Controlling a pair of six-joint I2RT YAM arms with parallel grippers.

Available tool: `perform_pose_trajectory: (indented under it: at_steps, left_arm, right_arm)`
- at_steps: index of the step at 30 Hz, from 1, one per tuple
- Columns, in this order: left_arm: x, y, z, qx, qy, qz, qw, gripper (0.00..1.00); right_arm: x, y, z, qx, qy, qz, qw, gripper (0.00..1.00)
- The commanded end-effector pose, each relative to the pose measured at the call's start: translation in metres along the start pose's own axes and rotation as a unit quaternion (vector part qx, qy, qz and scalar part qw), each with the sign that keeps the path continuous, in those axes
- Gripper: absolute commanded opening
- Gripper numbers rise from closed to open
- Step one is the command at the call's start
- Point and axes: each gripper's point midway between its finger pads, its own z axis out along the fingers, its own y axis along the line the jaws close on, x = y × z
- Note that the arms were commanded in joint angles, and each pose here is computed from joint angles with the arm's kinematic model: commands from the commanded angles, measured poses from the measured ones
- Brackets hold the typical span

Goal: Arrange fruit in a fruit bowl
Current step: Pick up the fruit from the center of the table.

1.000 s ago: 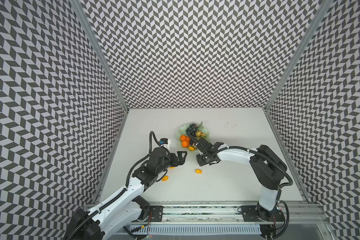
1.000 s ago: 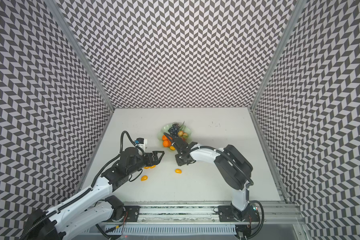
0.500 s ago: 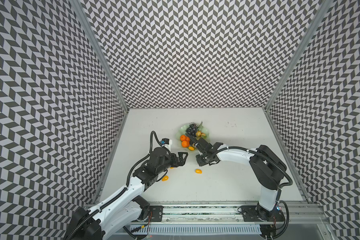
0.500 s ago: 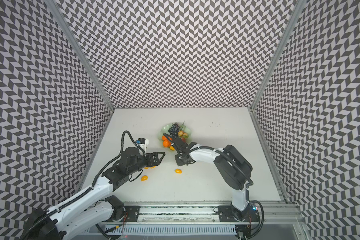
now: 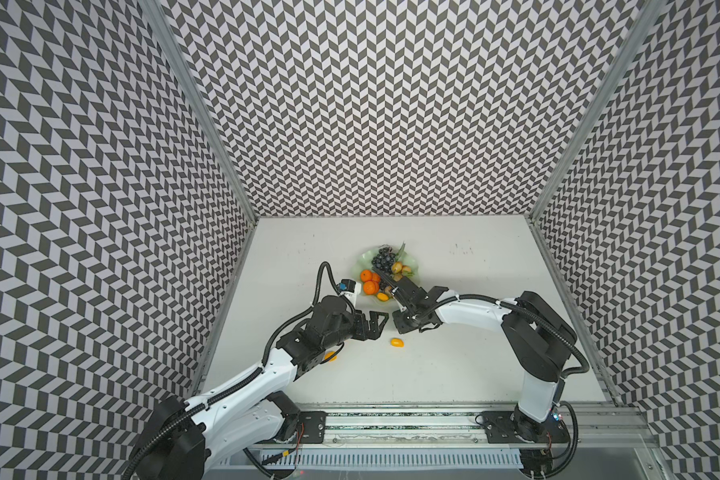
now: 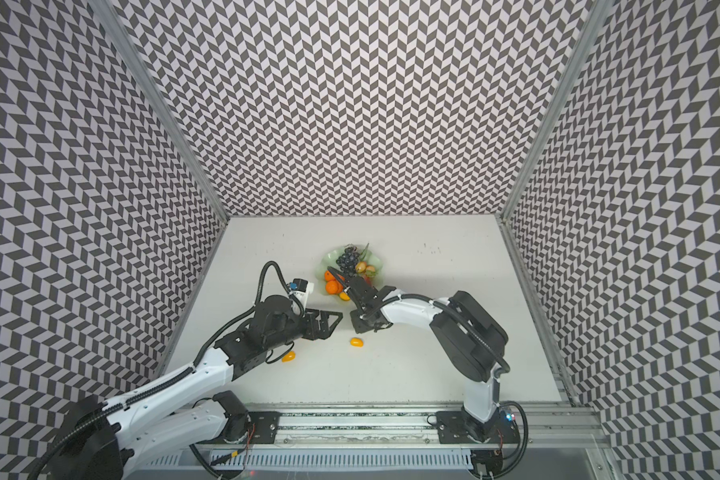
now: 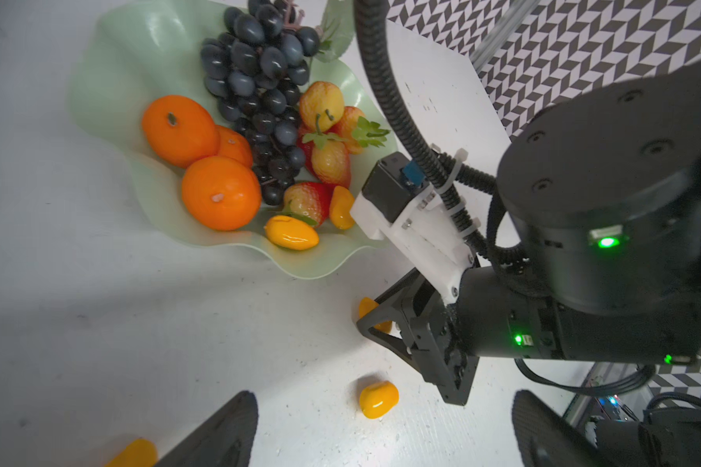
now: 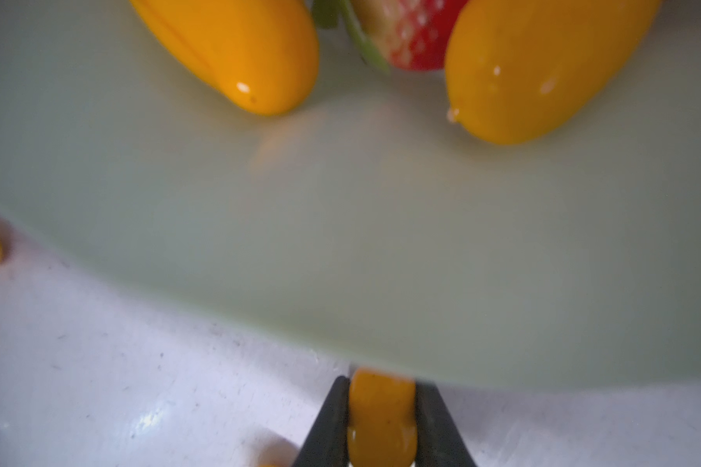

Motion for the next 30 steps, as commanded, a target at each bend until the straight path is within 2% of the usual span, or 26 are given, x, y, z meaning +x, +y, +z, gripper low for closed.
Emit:
perform_pose_trajectory:
  at_steps: [1, 6, 10, 17, 30]
  left_arm:
    - [-0.018, -0.025, 0.004, 0.031, -0.022, 0.02, 0.999, 1.0]
    - [-0.023, -0.04, 0.014, 0.051, -0.019, 0.022, 0.998, 1.0]
    - [-0.042, -0.039, 0.014, 0.037, -0.038, 0.017, 0.998, 1.0]
    - [-0.078, -0.037, 0.01, 0.058, -0.071, -0.008, 0.996, 1.0]
    - [-0.111, -0.007, 0.021, 0.076, -0.072, -0.042, 0.994, 1.0]
  right_arm:
    - [-0.012, 0.004, -0.018, -0.024, -0.031, 0.017, 0.999, 0.24]
    - [-0.02, -0.004, -0.038, -0.024, -0.051, 0.031, 0.998, 0.24]
    - [-0.034, -0.008, -0.061, -0.02, -0.079, 0.036, 0.996, 0.24]
    - [-0.07, -0.005, -0.087, -0.025, -0.115, 0.04, 0.992, 0.24]
    - [-0.115, -0.015, -0.065, -0.033, -0.115, 0.049, 0.992, 0.24]
